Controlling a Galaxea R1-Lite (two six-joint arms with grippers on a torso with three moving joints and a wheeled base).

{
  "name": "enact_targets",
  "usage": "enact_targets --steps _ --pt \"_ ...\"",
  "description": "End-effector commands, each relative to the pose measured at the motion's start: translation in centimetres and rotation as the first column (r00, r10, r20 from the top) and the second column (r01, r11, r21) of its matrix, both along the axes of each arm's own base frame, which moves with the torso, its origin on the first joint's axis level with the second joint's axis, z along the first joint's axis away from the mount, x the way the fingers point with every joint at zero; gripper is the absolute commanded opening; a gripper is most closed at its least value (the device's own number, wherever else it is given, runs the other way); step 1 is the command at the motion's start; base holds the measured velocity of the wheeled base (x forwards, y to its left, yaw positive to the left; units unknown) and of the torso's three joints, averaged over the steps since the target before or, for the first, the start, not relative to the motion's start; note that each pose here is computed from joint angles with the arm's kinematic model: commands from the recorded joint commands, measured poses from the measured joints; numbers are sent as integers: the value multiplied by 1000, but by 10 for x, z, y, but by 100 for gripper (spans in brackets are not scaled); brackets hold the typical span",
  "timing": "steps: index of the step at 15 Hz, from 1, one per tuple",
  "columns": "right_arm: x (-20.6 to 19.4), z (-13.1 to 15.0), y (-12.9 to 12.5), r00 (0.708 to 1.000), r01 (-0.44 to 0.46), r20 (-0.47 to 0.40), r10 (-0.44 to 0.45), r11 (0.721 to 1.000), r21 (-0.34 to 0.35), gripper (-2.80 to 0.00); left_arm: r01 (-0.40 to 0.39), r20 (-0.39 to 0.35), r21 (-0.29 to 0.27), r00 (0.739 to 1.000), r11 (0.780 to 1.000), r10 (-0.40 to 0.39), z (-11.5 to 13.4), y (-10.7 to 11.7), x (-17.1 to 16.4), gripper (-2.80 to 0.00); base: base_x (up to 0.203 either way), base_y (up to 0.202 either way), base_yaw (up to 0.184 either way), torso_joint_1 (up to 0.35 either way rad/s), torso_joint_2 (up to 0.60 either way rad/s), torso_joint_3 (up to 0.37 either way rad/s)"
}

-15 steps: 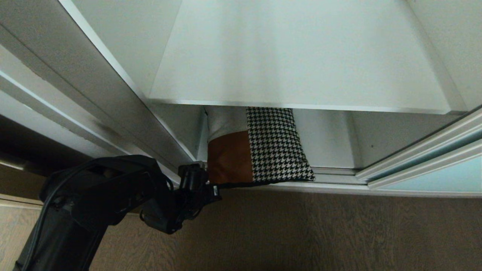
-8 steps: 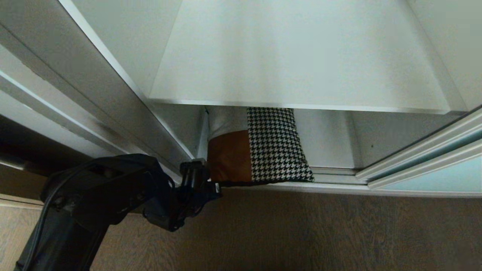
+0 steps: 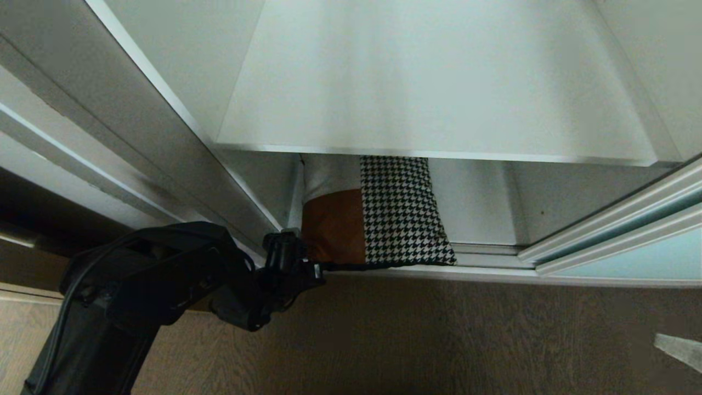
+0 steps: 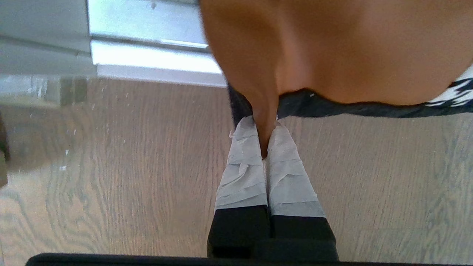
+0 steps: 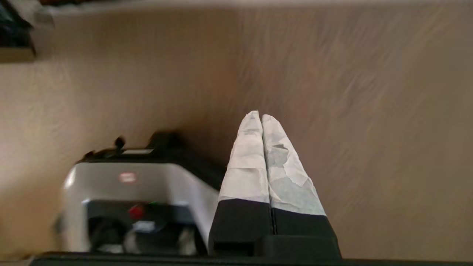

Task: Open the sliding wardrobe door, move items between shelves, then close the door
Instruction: Place the pillow on the higher shelf

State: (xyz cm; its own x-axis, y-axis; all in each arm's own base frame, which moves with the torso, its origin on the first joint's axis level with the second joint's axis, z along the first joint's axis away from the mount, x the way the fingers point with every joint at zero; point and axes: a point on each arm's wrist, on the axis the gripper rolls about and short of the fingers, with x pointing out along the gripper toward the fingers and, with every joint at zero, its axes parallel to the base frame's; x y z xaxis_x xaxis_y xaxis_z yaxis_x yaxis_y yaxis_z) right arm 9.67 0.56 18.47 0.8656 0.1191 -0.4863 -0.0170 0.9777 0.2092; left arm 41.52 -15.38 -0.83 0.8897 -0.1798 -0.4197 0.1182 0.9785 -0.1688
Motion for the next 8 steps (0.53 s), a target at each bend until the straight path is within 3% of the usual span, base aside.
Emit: enact_targets --steps 1,3,5,8 --pt "71 -39 -3 959 15 -282 0 999 49 -280 18 15 3 1000 1000 -18 3 -7 -1 -280 0 0 0 0 0 0" --pt "117 -73 -12 927 25 -374 22 993 119 -280 32 26 -2 999 999 -32 7 -14 -2 -280 0 0 0 0 0 0" --pt "153 -114 -23 912 25 -408 43 987 160 -280 38 29 -5 999 999 -38 11 -17 1 -280 0 0 0 0 0 0" --pt "190 -162 -35 938 -11 -339 76 982 189 -280 37 34 -9 999 999 -36 15 -20 7 -280 0 0 0 0 0 0"
